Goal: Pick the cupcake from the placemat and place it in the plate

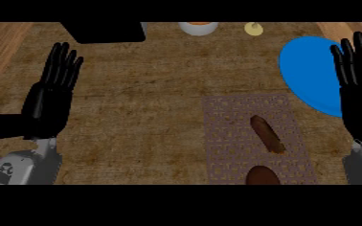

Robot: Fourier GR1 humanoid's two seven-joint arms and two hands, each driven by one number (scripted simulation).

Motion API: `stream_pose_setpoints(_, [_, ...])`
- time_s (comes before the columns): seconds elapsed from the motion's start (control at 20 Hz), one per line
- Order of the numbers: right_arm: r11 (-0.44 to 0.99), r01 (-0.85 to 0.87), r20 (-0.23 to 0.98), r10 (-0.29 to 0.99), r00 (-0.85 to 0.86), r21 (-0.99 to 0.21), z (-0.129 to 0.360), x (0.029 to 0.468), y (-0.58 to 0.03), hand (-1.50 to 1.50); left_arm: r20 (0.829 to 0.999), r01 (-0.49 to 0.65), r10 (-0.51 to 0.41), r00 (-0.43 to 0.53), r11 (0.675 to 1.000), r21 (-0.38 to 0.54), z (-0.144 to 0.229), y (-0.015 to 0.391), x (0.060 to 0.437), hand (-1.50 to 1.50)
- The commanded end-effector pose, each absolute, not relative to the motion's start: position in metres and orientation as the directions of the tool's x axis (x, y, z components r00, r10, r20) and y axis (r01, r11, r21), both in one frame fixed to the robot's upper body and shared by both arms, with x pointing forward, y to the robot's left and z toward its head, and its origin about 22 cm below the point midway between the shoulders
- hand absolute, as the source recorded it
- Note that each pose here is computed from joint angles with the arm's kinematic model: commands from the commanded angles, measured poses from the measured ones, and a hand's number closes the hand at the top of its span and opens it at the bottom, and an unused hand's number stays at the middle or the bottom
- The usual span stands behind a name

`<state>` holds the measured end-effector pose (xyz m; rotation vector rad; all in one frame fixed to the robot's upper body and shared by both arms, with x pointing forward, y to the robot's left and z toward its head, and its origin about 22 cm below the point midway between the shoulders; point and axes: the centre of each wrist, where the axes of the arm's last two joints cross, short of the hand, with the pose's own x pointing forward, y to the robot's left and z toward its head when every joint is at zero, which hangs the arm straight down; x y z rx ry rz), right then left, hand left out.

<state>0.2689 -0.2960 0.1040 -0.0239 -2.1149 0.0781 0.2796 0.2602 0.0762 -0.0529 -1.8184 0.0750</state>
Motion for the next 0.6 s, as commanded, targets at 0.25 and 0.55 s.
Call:
stream_pose_setpoints(0.25, [0.853,0.484,0.9,0.351,-0.258,-0.194,0.097,0.199,-0.372,1.5,0.933,-0.168,-0.02,0.359,0.982,0.086,-0.03,0.3,0.214,0.0])
stream_pose_setpoints(0.55, [0.493,0.806,0.859,0.511,0.038,-0.329,0.054,0.123,-0.388,-1.5,0.929,-0.096,0.04,0.367,0.995,-0.005,-0.032,0.266,0.226,0.0])
